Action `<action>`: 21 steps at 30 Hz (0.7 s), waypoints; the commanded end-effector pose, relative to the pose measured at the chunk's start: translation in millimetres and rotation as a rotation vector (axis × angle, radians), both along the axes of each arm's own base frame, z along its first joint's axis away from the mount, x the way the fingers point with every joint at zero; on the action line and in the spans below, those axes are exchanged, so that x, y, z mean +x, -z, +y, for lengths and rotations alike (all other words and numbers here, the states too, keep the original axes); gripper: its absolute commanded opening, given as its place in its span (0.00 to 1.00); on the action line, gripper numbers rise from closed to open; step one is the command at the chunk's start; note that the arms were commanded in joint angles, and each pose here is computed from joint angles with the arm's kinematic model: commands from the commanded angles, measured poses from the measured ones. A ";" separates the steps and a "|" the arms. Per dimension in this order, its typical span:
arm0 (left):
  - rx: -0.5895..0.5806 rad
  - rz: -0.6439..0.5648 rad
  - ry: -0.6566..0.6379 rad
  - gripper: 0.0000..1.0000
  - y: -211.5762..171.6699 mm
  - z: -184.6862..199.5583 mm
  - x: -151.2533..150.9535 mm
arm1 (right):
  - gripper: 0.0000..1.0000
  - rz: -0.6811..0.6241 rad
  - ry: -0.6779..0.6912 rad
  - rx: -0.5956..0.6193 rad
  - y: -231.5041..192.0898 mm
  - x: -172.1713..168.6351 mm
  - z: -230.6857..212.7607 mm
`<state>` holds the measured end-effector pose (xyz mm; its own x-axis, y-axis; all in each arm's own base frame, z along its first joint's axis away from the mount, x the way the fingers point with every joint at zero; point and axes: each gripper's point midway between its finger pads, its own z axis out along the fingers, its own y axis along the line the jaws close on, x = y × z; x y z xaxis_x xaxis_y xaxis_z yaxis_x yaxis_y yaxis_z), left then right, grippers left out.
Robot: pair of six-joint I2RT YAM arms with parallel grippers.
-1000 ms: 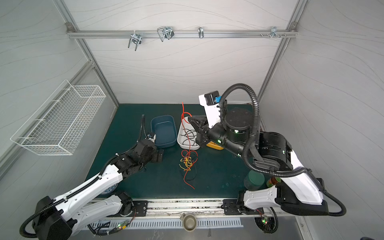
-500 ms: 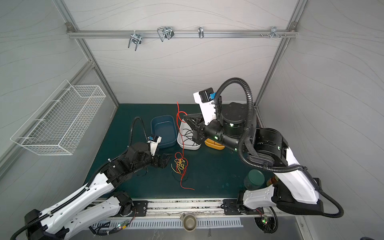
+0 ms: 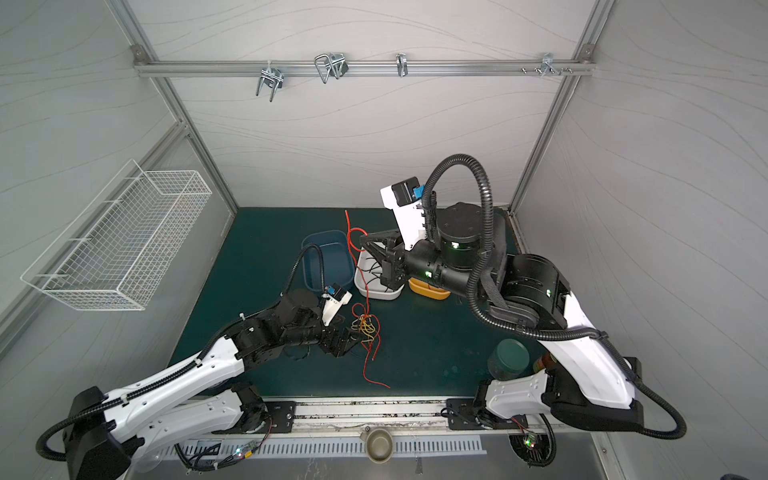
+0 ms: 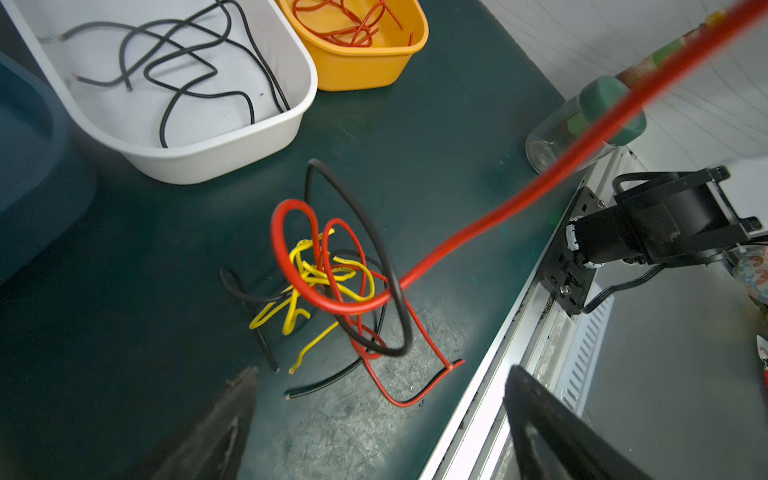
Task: Untangle the cables
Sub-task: 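Grasp a black wire with the left gripper while right holds the red wire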
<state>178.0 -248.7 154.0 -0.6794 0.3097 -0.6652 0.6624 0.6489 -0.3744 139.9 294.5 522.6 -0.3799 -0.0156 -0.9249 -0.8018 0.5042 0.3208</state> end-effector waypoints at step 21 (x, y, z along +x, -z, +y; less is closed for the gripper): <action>0.044 0.030 0.036 0.36 -11.0 -19.7 13.0 | 0.00 0.041 -0.010 0.150 -21.7 -10.3 -15.5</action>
